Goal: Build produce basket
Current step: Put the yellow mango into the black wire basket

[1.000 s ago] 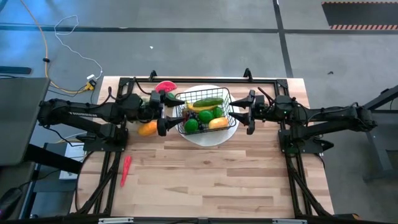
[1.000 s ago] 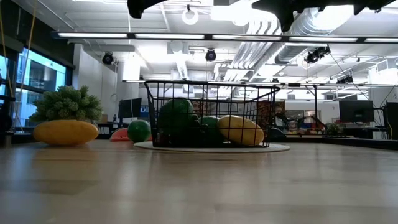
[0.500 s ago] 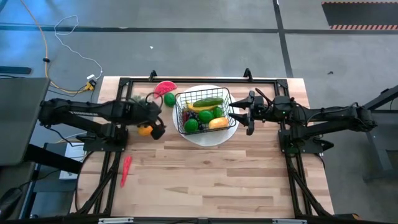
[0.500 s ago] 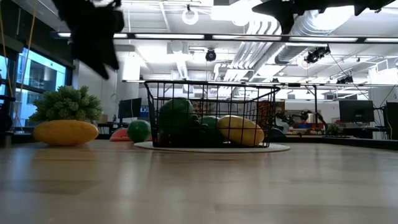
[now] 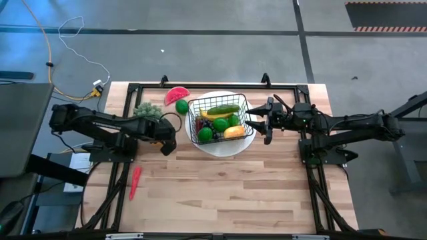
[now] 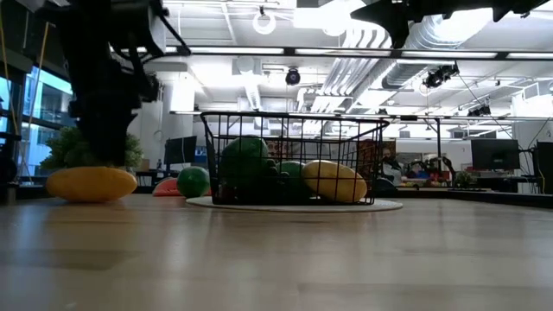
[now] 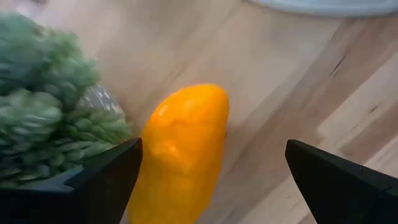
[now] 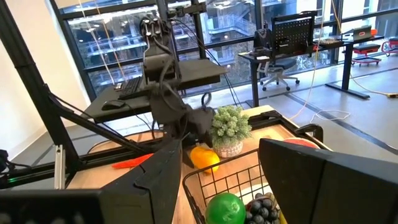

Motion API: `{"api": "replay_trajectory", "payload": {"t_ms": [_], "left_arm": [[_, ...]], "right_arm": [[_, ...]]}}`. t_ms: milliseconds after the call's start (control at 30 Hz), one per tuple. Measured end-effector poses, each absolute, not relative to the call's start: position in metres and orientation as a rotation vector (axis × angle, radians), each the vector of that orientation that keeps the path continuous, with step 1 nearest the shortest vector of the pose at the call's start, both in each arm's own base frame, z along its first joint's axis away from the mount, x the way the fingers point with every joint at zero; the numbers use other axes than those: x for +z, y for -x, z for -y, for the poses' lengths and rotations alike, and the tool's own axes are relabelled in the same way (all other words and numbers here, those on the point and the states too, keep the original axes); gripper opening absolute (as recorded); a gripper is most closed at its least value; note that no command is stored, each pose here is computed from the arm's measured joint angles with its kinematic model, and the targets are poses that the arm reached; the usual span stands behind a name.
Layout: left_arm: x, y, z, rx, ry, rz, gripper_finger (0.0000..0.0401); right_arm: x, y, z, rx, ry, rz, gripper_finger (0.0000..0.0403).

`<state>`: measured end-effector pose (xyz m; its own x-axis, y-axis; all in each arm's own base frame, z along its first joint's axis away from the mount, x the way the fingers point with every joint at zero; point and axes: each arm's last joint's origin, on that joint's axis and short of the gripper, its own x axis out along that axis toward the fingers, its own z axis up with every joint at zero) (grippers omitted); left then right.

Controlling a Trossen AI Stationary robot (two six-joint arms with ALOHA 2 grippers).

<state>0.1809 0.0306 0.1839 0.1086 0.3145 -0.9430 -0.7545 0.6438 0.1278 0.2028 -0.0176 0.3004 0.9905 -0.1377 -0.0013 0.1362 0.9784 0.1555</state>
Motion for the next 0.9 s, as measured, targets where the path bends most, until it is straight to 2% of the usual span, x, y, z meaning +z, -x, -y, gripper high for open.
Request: {"api": "replay_trajectory", "payload": {"t_ms": [267,567,700,900], "left_arm": [[0.157,-0.19,-0.034,0.854,0.386,-1.393,0.0383],[0.149,-0.193,-0.034,0.857,0.377,-1.44,0.0381],[0.15,-0.193,-0.033,0.826,0.396,-1.447,0.0361],[0.15,-0.192,-0.032,0.801,0.4,-1.461,0.0308]], "right_arm": [[0.3,-0.203,0.018,-0.138,-0.157,0.009,0.0197],[0.3,-0.203,0.018,-0.138,-0.175,0.01,0.0197],[0.3,-0.203,0.018,-0.138,-0.175,0.01,0.0197],[0.3,-0.203,0.018,-0.138,-0.175,0.008,0.0197]]}}
